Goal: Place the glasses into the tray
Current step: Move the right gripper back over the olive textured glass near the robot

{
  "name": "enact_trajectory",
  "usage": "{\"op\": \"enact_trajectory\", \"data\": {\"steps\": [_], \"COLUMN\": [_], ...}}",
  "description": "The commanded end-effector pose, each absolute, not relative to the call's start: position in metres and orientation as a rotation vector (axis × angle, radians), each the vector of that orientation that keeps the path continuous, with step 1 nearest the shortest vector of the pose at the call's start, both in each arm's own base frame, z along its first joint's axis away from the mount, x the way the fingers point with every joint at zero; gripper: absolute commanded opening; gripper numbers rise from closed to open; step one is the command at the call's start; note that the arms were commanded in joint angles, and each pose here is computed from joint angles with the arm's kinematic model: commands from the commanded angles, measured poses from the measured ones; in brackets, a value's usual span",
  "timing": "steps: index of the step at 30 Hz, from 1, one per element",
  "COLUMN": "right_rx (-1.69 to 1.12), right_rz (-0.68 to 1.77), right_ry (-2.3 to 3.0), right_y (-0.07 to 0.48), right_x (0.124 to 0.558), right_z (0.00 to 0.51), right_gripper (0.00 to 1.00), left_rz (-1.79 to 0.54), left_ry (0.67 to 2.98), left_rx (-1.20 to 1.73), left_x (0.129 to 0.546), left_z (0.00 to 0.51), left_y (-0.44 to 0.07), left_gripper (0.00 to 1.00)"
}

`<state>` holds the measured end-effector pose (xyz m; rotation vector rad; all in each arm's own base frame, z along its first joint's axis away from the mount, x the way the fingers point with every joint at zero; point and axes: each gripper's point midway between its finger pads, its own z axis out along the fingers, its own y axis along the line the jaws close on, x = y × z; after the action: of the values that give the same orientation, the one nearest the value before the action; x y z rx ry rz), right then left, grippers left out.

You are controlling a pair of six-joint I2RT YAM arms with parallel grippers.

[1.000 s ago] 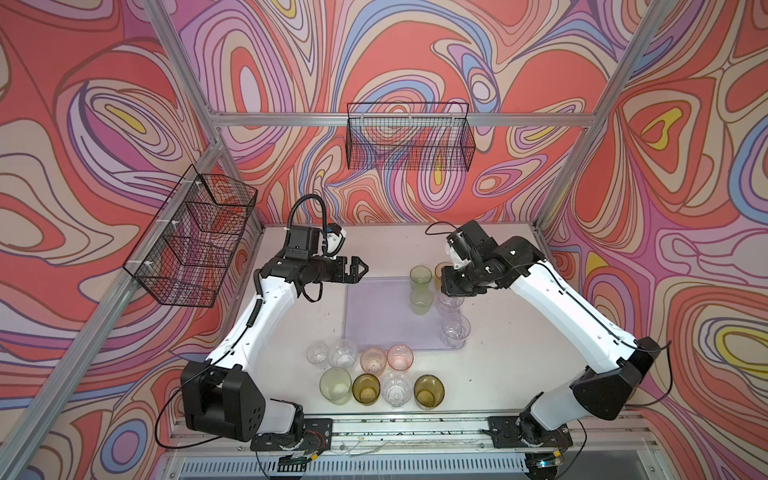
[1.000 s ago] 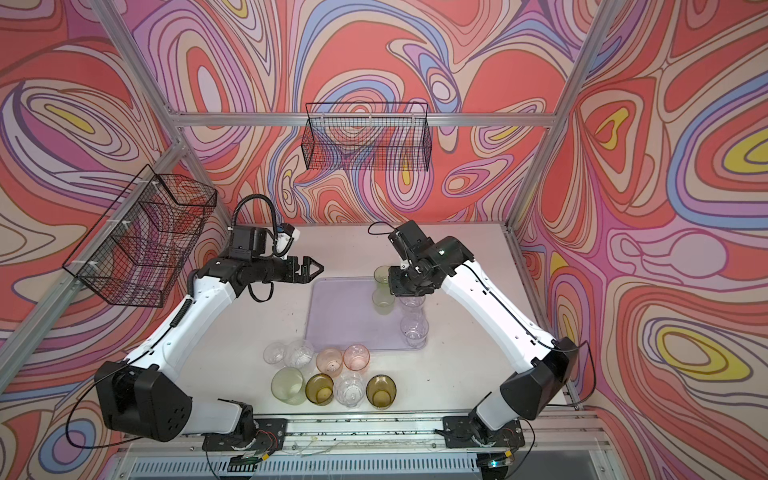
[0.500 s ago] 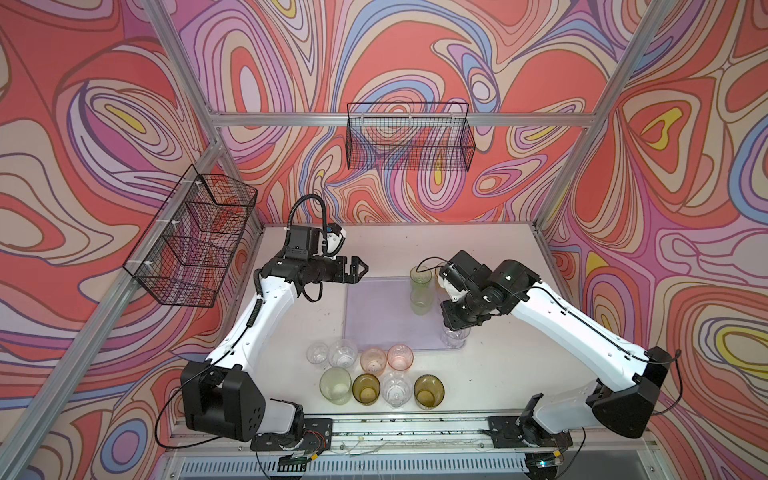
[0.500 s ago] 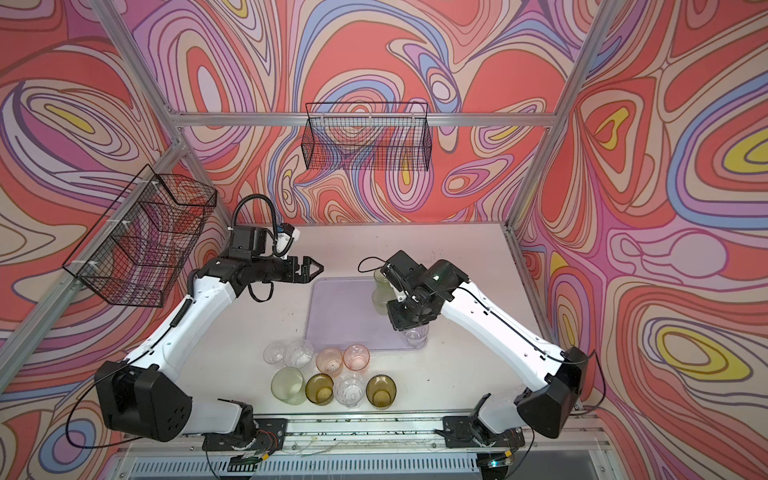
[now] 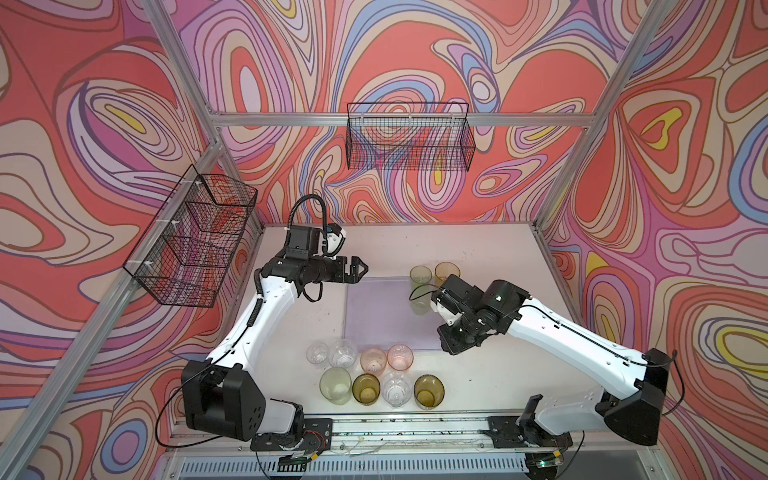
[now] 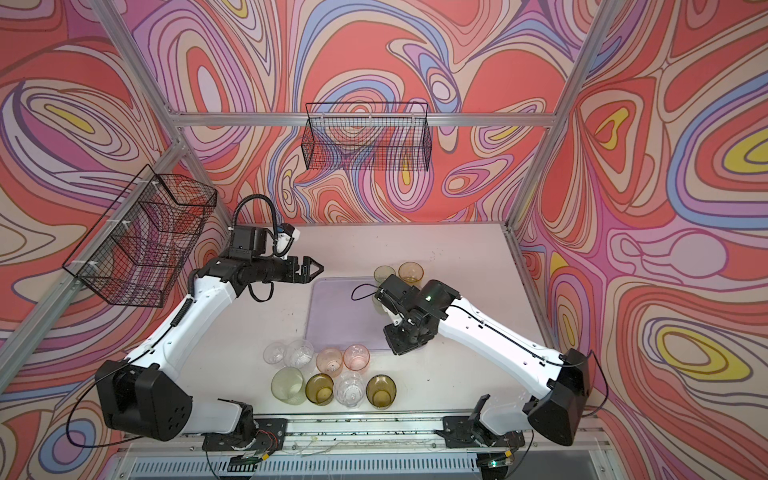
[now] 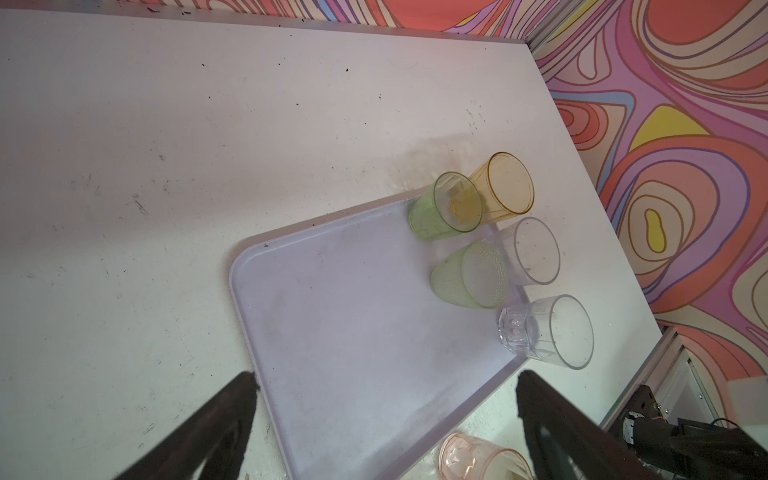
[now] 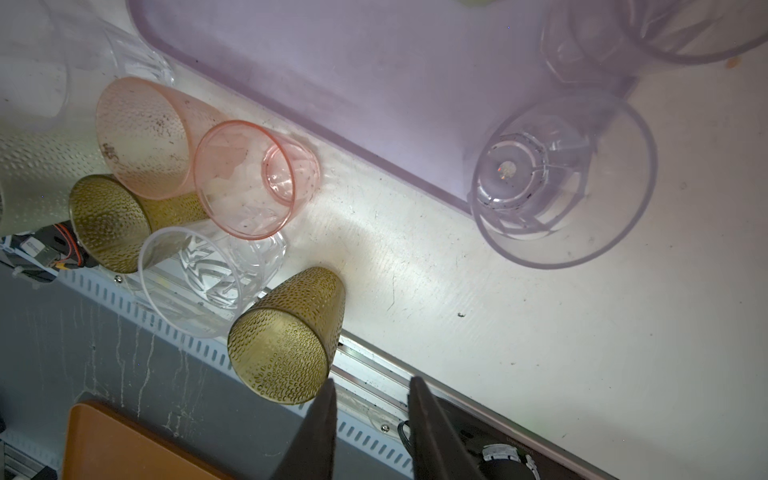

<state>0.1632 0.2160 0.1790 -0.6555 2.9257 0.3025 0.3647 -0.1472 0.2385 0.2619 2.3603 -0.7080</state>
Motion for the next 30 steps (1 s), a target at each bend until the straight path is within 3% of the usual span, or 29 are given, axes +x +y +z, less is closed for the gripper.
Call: {"op": "enact_trajectory", "data": {"steps": [1, 30], "right_rx": [-0.697, -0.908], "right_rz": [0.36, 0.273], "right_ry": [2.904, 2.984], "right_y": [0.224, 0.242], "right_x": [0.155, 0.113], "right_z": [0.176, 0.121], "right_gripper": [0.31, 0.33], "left_rz": [-0.697, -0.704], "left_ry": [2.361, 2.364], "left_rx": [0.283, 0.283], "left_x": [0.365, 0.364], "left_z": [0.237, 0.236], "left_y": [-0.148, -0.148], "left_gripper": [1.0, 1.0]}}
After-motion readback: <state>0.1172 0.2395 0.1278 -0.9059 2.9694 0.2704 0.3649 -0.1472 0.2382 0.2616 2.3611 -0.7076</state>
